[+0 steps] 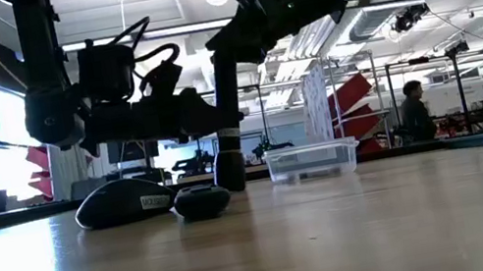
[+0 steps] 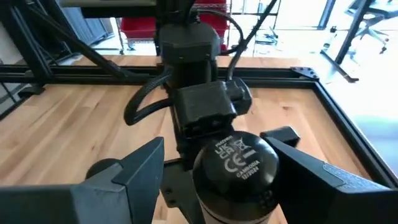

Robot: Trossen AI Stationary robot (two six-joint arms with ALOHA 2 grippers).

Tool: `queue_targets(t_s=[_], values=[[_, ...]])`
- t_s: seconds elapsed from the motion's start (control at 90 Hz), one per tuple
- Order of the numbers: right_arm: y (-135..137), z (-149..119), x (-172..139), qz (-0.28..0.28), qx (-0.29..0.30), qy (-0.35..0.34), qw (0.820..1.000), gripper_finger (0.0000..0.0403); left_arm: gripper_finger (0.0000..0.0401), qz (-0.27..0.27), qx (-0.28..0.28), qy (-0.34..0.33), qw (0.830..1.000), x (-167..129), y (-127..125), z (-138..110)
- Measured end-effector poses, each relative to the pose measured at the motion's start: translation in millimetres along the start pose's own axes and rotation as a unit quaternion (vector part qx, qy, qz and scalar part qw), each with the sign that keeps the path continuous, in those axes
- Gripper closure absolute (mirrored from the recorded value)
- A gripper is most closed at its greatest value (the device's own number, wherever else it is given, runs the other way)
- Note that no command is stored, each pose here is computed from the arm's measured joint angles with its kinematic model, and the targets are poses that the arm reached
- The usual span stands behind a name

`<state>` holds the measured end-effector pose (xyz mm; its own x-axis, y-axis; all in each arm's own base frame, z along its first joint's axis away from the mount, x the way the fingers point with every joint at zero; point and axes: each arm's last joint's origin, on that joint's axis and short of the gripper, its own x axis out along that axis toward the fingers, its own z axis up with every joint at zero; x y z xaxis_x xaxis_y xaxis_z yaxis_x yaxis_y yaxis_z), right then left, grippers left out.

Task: Insert battery
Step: Close the flashlight battery compartment

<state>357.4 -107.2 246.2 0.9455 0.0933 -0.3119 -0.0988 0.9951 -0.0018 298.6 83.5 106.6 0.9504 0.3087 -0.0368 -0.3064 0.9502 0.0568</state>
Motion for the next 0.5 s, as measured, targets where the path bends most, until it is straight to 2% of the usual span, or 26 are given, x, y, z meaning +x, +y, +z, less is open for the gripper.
queue_targets(t_s=[0.322,0.5], values=[[-1.8,4.1,-0.5,0.02,-0.013,-0.005,1.0,0.0162,0.0261,-0.01,-0.027,0.002,1.0,-1.8,3.9,-1.7],[-0.9,6.0,-0.6,0.038,-0.043,-0.016,0.998,0.0162,0.0261,-0.034,-0.037,-0.011,0.999,-1.7,2.2,-5.1]])
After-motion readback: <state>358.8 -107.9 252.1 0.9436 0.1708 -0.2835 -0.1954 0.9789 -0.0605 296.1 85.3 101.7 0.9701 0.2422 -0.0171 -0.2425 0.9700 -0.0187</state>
